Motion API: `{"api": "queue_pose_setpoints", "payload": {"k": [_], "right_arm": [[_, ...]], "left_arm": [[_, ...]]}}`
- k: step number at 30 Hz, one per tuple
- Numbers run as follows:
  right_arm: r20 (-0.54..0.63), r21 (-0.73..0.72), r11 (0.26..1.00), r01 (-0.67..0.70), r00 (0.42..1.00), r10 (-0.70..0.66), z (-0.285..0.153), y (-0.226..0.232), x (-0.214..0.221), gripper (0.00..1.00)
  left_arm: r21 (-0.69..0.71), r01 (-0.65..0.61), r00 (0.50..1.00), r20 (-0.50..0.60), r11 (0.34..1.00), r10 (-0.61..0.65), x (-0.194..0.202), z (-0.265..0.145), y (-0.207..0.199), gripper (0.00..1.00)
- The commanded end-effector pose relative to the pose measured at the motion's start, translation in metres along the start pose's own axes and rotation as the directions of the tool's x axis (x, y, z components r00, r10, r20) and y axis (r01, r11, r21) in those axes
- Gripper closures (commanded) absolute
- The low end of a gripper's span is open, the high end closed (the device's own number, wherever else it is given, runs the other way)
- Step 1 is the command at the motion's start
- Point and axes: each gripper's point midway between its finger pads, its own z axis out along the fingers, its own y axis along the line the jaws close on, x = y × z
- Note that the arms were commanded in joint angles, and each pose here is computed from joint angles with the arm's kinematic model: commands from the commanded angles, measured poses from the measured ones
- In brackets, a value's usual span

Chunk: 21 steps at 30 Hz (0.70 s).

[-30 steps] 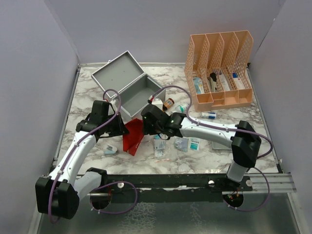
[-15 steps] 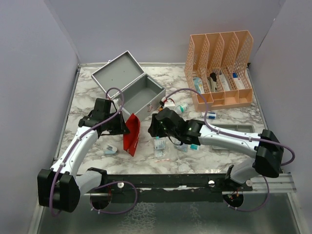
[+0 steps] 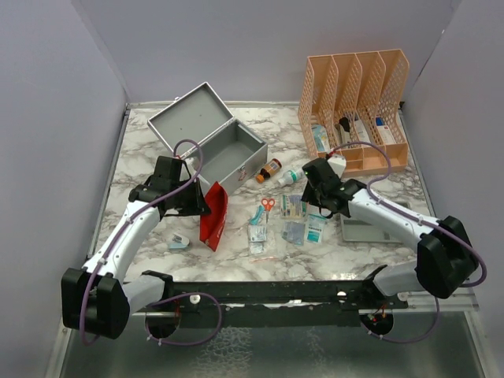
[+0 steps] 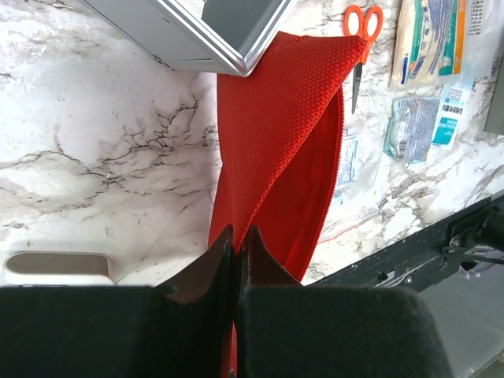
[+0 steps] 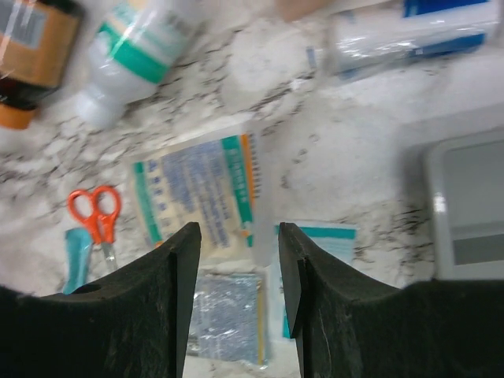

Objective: Organize the medicine kit

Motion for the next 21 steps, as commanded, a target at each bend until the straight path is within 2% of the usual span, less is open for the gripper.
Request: {"api": "queue_pose_setpoints", "payload": {"k": [1,4,6,10,15,21], "right_arm": [[-0.014,0.019,0.998,-0.057,0.998,0.058,0.007,-0.028,-0.011,0.56],[-0.017,0.072,0.993,-0.089,0.996,0.091,0.015,-0.046,-0.016,0.64],[-0.008,0.109,0.989,-0.098,0.995,0.100,0.021,-0.056,-0.019,0.74],[-0.043,0.136,0.989,-0.061,0.997,0.068,0.037,-0.063,-0.014,0.87],[-0.088,0.104,0.995,0.002,0.996,0.007,0.051,-0.057,-0.014,0.88],[-0.155,-0.044,0.997,0.062,0.986,-0.068,0.064,-0.035,-0.005,0.87]], "left_arm": [[-0.004,-0.025,0.999,0.033,1.000,0.025,-0.012,-0.002,-0.004,1.00],[-0.002,-0.023,0.999,0.026,1.000,0.023,-0.011,-0.001,-0.004,1.00],[-0.002,-0.022,0.999,0.024,1.000,0.022,-0.011,0.000,-0.004,1.00],[0.001,-0.022,0.999,0.027,1.000,0.022,-0.011,0.000,-0.005,1.00],[0.005,-0.017,0.999,0.028,1.000,0.017,-0.011,0.000,-0.007,1.00],[0.006,-0.021,0.999,0.029,1.000,0.020,-0.012,-0.001,-0.008,1.00]]}}
